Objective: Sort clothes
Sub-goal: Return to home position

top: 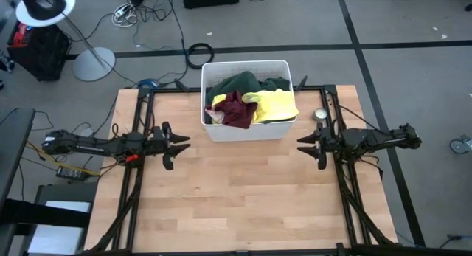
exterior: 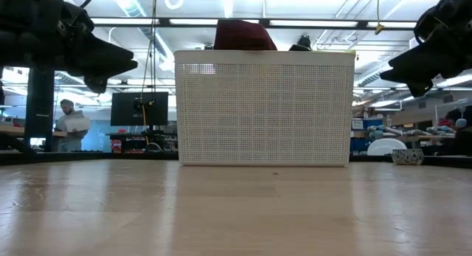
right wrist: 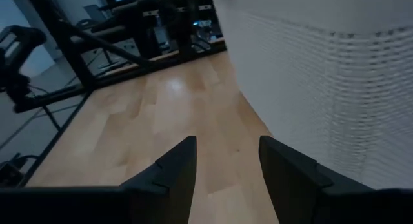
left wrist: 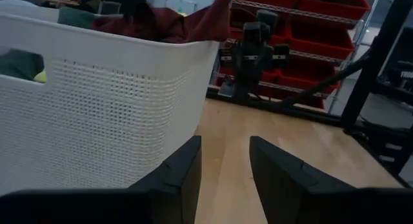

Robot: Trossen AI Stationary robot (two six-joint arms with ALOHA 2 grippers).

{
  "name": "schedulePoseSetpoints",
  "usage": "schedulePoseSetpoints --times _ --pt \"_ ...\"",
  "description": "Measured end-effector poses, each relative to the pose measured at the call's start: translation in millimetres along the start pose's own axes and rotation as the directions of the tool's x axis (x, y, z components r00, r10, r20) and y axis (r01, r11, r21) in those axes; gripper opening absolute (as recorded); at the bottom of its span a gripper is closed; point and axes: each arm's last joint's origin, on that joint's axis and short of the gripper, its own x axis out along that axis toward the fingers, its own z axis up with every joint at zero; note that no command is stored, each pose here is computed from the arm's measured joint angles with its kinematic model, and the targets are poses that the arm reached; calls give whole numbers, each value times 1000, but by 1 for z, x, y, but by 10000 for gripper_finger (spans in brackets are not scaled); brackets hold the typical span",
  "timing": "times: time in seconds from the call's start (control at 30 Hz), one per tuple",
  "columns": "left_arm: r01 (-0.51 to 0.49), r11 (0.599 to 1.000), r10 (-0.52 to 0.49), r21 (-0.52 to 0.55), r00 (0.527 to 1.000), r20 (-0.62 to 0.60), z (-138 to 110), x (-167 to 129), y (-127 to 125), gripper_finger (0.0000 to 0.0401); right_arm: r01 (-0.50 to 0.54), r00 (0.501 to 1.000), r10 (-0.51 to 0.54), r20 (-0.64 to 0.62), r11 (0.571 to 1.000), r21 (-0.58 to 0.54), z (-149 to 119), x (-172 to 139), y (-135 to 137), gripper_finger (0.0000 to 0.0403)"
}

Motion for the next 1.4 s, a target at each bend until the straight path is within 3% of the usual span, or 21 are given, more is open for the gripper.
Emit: schedulePoseSetpoints --times 0.3,0.6,0.73,1.0,1.2,1.4 --pt "-25 1000 24 10 998 61 5 -11 3 137 -6 1000 6 -27 1000 -16 -2 0 0 169" --pt "-52 998 47 46 994 95 7 -20 6 137 64 993 -55 106 994 -85 6 1 0 169" --pt "-60 997 56 50 995 81 5 -20 6 137 55 980 -37 197 995 -87 -3 10 0 169" --pt "-60 997 56 49 995 80 5 -20 6 137 45 974 -11 226 988 -145 -5 12 0 169" --pt "15 998 -18 54 998 68 5 -20 4 137 32 975 1 221 989 -146 -5 12 1 169" --pt "21 999 -23 40 997 67 5 -20 4 137 22 976 10 218 990 -140 -5 12 1 169"
